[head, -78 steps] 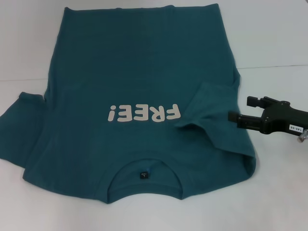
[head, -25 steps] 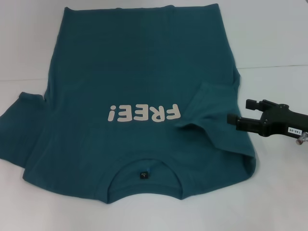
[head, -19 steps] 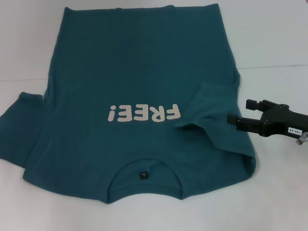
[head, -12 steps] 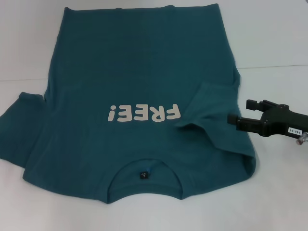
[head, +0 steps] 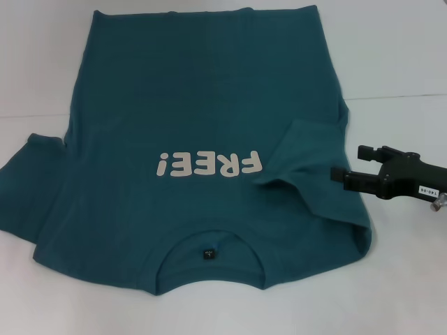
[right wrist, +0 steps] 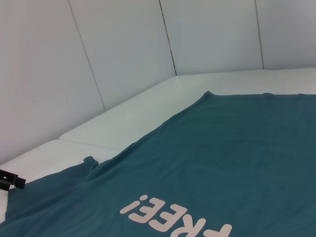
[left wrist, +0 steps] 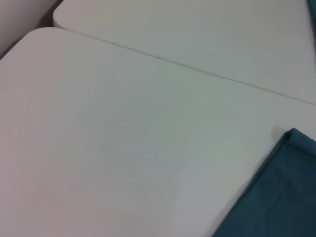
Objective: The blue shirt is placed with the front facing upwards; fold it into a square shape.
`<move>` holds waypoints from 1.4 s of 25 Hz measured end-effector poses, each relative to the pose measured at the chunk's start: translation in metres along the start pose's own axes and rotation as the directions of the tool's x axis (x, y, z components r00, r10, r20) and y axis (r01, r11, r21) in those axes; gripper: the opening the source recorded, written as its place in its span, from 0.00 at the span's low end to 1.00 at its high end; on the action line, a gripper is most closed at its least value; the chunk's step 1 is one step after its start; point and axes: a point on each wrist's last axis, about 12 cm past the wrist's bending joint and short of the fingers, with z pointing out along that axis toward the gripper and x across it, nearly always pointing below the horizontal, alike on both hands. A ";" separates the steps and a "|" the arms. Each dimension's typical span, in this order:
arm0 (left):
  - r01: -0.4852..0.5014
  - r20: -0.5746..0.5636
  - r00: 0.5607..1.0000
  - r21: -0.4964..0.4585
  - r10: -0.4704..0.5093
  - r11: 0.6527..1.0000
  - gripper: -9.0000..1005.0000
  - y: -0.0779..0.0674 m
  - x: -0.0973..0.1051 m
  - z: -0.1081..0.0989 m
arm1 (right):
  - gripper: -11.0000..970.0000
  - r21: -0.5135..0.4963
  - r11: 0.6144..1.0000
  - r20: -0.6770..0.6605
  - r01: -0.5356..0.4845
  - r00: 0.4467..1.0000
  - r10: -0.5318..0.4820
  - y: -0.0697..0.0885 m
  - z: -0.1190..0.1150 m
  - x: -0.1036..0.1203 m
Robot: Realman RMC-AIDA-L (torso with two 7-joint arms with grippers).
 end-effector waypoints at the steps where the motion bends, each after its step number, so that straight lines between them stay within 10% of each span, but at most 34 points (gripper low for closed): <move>1: 0.001 0.000 1.000 0.001 -0.001 1.000 0.74 0.000 0.000 0.000 | 0.98 0.000 1.000 0.000 -0.001 1.000 0.001 0.000 0.000 0.000; 35: -0.019 0.007 1.000 -0.004 0.019 1.000 0.74 -0.001 -0.002 0.001 | 0.97 -0.002 1.000 -0.002 -0.010 1.000 0.010 0.001 -0.001 0.002</move>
